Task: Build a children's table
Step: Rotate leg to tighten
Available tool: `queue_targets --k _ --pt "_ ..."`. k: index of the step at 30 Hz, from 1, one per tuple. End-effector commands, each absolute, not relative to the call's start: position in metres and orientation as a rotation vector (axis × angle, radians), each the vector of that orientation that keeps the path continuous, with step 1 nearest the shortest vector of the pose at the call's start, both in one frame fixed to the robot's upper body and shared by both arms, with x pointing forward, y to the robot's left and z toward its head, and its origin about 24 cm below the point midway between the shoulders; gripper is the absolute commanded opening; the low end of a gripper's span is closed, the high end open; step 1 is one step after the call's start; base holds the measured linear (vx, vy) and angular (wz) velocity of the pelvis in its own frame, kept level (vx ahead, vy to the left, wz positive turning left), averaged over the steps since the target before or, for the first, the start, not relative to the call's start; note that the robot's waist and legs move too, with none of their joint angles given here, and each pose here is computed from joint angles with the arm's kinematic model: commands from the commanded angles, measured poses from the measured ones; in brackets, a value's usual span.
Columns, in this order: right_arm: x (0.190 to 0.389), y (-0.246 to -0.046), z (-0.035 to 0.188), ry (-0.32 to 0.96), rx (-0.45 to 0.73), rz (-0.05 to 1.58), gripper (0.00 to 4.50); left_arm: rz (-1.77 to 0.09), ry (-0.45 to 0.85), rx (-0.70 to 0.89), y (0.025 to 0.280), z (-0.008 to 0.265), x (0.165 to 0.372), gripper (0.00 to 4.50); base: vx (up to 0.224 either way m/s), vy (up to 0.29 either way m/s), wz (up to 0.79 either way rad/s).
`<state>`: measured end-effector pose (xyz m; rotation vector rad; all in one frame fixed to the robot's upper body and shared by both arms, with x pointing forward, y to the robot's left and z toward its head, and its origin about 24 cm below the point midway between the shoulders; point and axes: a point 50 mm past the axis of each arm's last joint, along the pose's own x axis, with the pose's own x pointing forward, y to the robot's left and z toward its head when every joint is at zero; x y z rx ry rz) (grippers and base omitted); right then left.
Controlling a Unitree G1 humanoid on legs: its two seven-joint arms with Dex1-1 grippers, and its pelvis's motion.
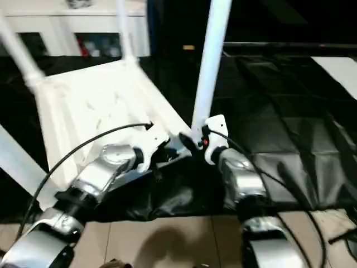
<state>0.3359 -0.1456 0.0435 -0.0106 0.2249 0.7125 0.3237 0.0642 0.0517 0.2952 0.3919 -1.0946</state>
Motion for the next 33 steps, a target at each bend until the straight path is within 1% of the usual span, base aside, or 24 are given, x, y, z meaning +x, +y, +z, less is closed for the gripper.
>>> queue_targets --k 1,2,3,4,7,10,11,13,14,17,18,19,21,23,27,33 --pt "0.33 -0.146 0.044 0.235 -0.035 0.8 3.99 -1.179 0.286 0.257 0.058 0.065 0.321 0.0 0.0 0.0 0.0" --pt "0.322 -0.15 0.043 0.256 -0.078 0.903 3.99 -1.216 0.293 0.255 0.065 0.065 0.319 0.0 0.0 0.0 0.0" --pt "0.322 -0.15 0.043 0.256 -0.078 0.903 3.99 -1.216 0.293 0.255 0.065 0.065 0.319 0.0 0.0 0.0 0.0" --pt "0.314 -0.153 0.042 0.276 -0.111 0.981 3.99 -1.25 0.296 0.262 0.07 0.065 0.317 0.0 0.0 0.0 0.0" --pt "0.305 -0.157 0.04 0.301 -0.145 1.079 3.99 -1.324 0.305 0.261 0.078 0.066 0.312 0.0 0.0 0.0 0.0" --pt "0.298 -0.16 0.041 0.315 -0.14 1.147 3.99 -1.413 0.322 0.248 0.084 0.068 0.306 0.0 0.0 0.0 0.0" --pt "0.298 -0.161 0.041 0.317 -0.14 1.153 3.99 -1.423 0.328 0.249 0.085 0.068 0.305 0.0 0.0 0.0 0.0" --pt "0.296 -0.162 0.042 0.324 -0.14 1.174 3.72 -1.459 0.348 0.251 0.088 0.068 0.303 0.0 0.0 0.0 0.0" --pt "0.295 -0.162 0.042 0.335 -0.14 1.192 3.72 -1.477 0.361 0.257 0.091 0.068 0.302 0.0 0.0 0.0 0.0" --pt "0.293 -0.162 0.041 0.35 -0.144 1.219 3.4 -1.493 0.368 0.262 0.093 0.067 0.301 0.0 0.0 0.0 0.0" --pt "0.29 -0.163 0.041 0.362 -0.153 1.243 3.4 -1.501 0.369 0.263 0.094 0.068 0.302 0.0 0.0 0.0 0.0" --pt "0.289 -0.162 0.041 0.364 -0.156 1.253 3.22 -1.512 0.376 0.26 0.094 0.068 0.301 0.0 0.0 0.0 0.0" --pt "0.289 -0.162 0.041 0.365 -0.157 1.259 3.19 -1.52 0.381 0.257 0.094 0.068 0.301 0.0 0.0 0.0 0.0" --pt "0.289 -0.162 0.041 0.367 -0.158 1.261 2.91 -1.525 0.384 0.257 0.094 0.068 0.301 0.0 0.0 0.0 0.0" --pt "0.289 -0.161 0.041 0.37 -0.161 1.269 2.74 -1.529 0.385 0.257 0.093 0.068 0.3 0.0 0.0 0.0 0.0" --pt "0.289 -0.158 0.04 0.364 -0.141 1.271 2.68 -1.509 0.387 0.26 0.092 0.067 0.301 0.0 0.0 0.0 0.0"
